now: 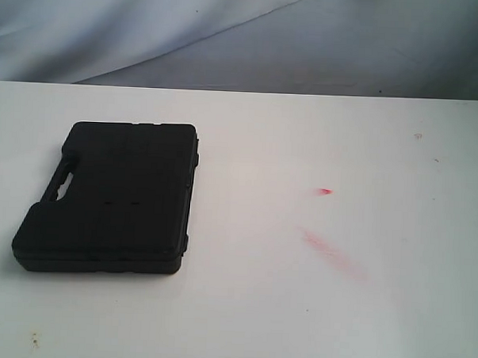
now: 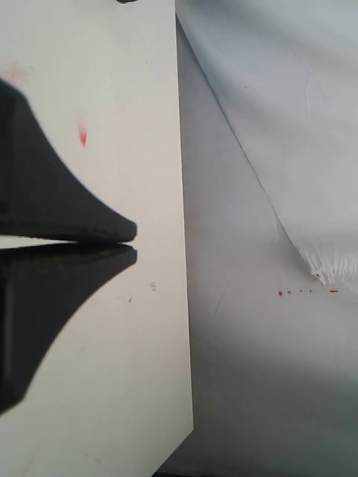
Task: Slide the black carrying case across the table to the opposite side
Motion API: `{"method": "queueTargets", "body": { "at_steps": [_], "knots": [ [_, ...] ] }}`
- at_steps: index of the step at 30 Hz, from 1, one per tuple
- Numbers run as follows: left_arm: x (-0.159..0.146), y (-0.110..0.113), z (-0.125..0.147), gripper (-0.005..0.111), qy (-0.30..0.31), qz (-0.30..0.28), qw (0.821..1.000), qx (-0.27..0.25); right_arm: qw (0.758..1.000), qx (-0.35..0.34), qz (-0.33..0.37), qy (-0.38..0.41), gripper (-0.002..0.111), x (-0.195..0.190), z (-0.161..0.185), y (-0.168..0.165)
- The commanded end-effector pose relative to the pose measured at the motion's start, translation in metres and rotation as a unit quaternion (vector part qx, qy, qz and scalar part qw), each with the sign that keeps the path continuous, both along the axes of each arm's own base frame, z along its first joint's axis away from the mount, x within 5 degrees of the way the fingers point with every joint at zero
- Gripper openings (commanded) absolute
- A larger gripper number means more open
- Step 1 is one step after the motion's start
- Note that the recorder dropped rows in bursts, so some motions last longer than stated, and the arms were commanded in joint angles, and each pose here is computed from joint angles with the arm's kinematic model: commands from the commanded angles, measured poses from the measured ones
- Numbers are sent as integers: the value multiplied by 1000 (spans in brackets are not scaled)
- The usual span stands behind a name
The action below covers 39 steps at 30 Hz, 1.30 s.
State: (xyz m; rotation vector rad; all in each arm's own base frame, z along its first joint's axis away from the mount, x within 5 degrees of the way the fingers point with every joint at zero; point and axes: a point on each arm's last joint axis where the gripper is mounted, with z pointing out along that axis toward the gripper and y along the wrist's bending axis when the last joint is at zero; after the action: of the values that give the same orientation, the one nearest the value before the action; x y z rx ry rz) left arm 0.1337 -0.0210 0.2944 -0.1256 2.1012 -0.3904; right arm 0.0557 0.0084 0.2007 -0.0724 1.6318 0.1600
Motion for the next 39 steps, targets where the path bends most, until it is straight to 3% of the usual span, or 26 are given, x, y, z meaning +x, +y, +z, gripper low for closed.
{"method": "queueTargets", "body": {
  "at_steps": [1, 9, 13, 21, 31, 39],
  "knots": [
    [-4, 0, -14, 0, 23, -1, 1000, -2, 1000, -2, -3, -6, 0, 0, 0, 0],
    [-26, 5, -35, 0, -36, 30, 999, 0, 1000, -2, -3, -6, 0, 0, 0, 0],
    [-43, 11, -46, 0, -80, 32, 994, 70, 1000, -2, -3, -6, 0, 0, 0, 0],
    [-58, 17, -63, 0, -142, 38, 978, 150, 1000, -2, -3, -6, 0, 0, 0, 0],
    [-58, 21, -79, 0, -217, 74, 964, 137, 1000, -2, -3, -6, 0, 0, 0, 0],
    [-59, 21, -96, 0, -205, 66, 965, 148, 1000, -2, -3, -6, 0, 0, 0, 0]
  ]
}}
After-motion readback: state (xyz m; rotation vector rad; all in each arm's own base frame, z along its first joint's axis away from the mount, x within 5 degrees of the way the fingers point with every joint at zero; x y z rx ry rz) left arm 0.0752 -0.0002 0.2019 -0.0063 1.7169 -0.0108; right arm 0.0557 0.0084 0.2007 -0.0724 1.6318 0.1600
